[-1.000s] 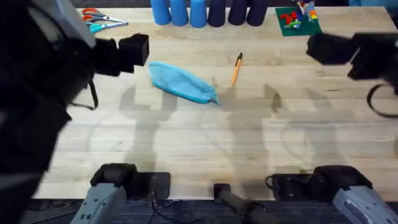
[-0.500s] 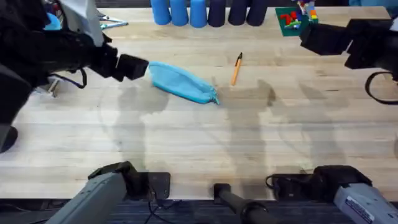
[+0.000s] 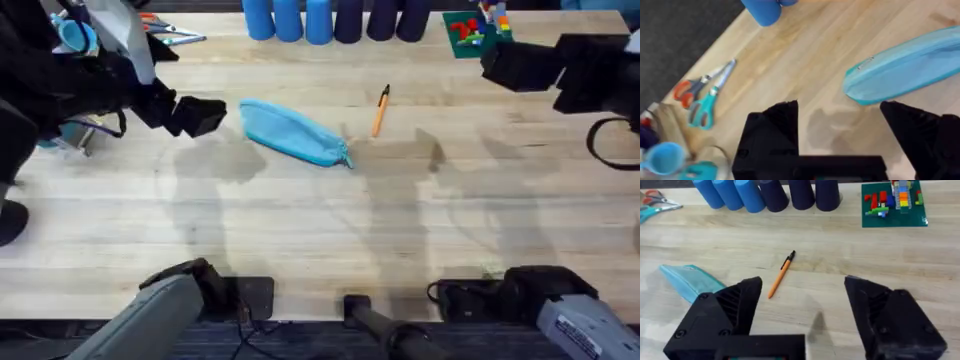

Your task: Unzip the bag, pick up the pens from the table one at a time and place them inside, then zip the bag closed.

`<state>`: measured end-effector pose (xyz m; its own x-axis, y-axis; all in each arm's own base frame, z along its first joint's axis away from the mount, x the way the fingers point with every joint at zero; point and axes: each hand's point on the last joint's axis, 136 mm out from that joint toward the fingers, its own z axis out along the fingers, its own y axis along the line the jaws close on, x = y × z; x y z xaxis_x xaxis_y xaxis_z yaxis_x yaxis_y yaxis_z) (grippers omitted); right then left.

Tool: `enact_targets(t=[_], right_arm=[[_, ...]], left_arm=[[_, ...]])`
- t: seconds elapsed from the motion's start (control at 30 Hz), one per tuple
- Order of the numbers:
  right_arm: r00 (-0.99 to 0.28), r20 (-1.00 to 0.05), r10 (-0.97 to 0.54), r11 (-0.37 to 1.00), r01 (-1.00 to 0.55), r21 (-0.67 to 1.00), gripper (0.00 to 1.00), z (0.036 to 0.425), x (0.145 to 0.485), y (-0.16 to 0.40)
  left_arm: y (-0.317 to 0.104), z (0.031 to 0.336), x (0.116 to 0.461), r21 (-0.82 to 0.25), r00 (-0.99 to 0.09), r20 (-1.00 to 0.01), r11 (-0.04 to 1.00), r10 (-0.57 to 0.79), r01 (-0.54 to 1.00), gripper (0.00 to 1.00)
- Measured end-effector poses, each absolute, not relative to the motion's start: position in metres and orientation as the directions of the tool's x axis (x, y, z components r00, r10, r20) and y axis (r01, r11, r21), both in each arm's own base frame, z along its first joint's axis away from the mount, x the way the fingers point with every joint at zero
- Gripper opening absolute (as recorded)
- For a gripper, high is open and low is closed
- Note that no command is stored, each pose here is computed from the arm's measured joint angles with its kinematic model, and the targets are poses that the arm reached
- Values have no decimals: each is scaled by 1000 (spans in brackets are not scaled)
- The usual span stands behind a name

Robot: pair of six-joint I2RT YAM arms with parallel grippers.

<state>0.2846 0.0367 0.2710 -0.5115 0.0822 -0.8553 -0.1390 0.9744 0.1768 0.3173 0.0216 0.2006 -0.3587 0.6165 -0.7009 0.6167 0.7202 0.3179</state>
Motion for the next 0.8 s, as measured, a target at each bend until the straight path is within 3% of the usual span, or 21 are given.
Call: enact_targets(t=[0.2, 0.37, 0.8], right_arm=[[-524, -848, 82, 974, -136, 179, 996, 268, 283, 37], [-527, -846, 82, 974, -136, 179, 996, 267, 284, 37], [-527, -846, 82, 974, -135, 180, 995, 267, 284, 37]], left_arm=[[28, 222, 337, 457, -237, -695, 671, 679, 584, 992], [26, 218, 340, 528, -154, -642, 579, 751, 622, 991], [18, 165, 351, 440, -118, -646, 495, 754, 749, 992]])
